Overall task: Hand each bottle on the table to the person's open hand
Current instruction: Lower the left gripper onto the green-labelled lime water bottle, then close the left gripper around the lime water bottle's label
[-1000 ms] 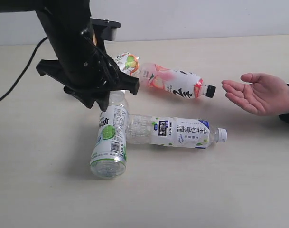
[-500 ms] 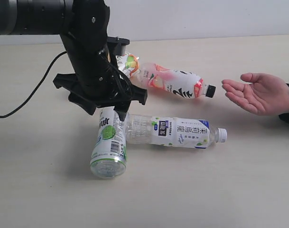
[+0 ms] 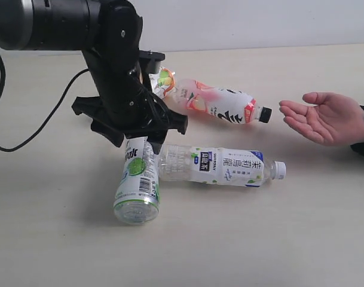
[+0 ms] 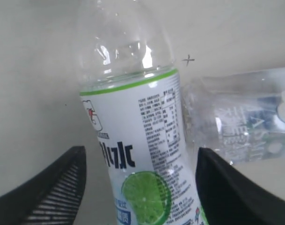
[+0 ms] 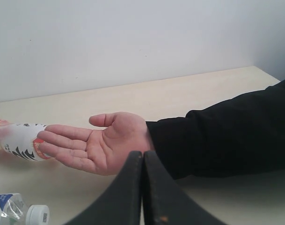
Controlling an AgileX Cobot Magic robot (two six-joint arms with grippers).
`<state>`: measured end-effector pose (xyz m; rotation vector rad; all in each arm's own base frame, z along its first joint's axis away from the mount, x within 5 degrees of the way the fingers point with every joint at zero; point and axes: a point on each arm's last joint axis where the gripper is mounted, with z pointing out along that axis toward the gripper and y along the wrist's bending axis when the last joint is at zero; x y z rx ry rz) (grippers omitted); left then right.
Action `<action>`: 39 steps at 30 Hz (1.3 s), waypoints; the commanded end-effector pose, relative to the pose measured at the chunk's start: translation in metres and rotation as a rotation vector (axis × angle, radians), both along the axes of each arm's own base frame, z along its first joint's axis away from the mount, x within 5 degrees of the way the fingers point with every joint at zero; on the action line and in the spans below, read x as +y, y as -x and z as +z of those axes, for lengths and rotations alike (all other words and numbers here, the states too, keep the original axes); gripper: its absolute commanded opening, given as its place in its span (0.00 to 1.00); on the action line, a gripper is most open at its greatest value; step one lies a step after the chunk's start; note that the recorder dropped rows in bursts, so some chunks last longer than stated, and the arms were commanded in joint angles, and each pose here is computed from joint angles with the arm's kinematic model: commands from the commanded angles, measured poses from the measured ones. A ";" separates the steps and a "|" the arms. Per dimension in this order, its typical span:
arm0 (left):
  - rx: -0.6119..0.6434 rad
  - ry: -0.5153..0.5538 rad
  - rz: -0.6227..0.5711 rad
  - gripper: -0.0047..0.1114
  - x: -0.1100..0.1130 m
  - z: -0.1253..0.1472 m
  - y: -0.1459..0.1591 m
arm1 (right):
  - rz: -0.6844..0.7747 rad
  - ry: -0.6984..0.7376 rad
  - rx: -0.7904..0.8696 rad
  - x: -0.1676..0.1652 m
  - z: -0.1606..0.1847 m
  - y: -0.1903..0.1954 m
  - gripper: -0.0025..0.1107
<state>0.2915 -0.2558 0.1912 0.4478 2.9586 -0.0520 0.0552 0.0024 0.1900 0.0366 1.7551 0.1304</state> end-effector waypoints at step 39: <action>0.023 -0.077 -0.026 0.60 -0.007 -0.055 -0.010 | -0.004 0.003 -0.010 0.000 0.000 0.000 0.02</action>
